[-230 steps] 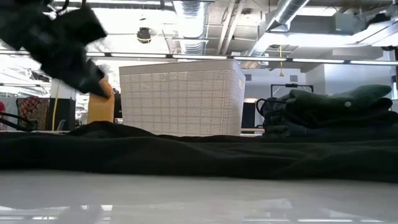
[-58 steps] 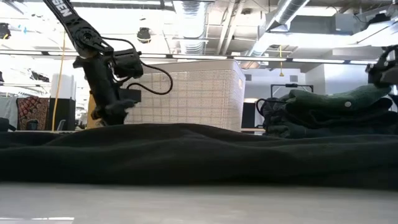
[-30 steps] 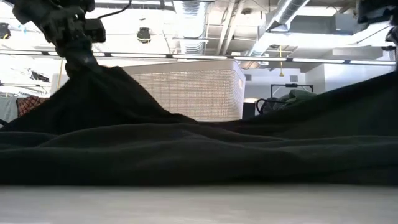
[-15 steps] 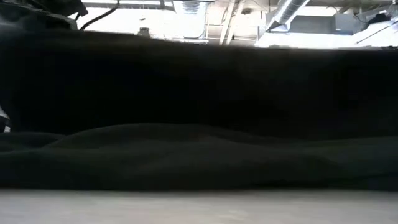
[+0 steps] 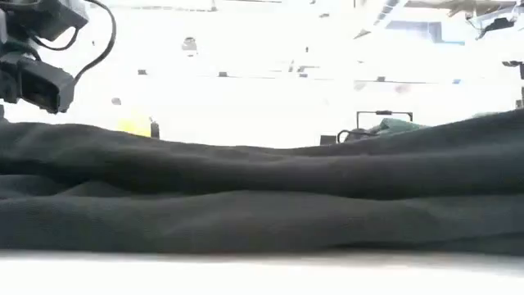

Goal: Fold laundry
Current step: Fold the black shirt

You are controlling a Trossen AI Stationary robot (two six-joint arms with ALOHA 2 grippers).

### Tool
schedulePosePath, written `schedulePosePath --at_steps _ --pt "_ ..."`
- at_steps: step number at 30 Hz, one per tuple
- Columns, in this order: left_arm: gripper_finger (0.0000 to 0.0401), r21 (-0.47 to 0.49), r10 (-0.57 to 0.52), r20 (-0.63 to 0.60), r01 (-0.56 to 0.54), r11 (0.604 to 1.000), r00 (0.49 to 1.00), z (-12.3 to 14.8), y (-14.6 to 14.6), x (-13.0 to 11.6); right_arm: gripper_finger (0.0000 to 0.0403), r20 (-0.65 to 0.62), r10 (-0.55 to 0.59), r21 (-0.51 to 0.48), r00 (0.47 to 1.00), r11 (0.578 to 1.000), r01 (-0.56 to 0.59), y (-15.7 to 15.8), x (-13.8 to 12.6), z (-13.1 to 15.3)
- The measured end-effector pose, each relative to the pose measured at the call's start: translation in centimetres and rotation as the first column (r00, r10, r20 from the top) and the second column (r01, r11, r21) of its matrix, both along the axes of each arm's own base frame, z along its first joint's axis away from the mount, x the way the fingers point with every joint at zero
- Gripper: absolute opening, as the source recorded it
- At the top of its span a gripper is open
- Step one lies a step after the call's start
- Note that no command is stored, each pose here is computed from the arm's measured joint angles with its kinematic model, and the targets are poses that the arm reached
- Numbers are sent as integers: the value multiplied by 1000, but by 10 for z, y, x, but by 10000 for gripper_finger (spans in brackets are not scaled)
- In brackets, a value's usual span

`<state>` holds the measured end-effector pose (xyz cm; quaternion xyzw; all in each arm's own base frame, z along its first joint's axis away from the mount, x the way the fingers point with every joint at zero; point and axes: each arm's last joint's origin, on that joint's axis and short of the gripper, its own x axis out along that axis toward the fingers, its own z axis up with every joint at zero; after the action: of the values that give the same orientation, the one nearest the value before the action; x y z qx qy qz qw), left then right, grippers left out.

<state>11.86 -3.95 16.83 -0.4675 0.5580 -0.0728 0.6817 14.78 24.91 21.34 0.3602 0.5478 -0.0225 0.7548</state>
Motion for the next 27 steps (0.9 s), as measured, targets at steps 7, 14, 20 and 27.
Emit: schedulePosePath --at_steps 7,14,20,27 --pt "0 14 -9 -91 11 1000 996 -7 -6 1 78 -235 -44 42 971 998 56 12 1 -28" --pt "9 81 12 -236 7 997 972 -18 -6 -4 136 -272 10 94 962 995 16 10 -3 -18" --pt "57 115 -14 -264 46 992 964 -22 -8 -5 170 -117 -30 75 993 996 39 4 -7 -1" --pt "124 58 -69 -255 87 995 964 -21 -11 -4 177 -7 -50 -73 999 996 49 4 10 -22"
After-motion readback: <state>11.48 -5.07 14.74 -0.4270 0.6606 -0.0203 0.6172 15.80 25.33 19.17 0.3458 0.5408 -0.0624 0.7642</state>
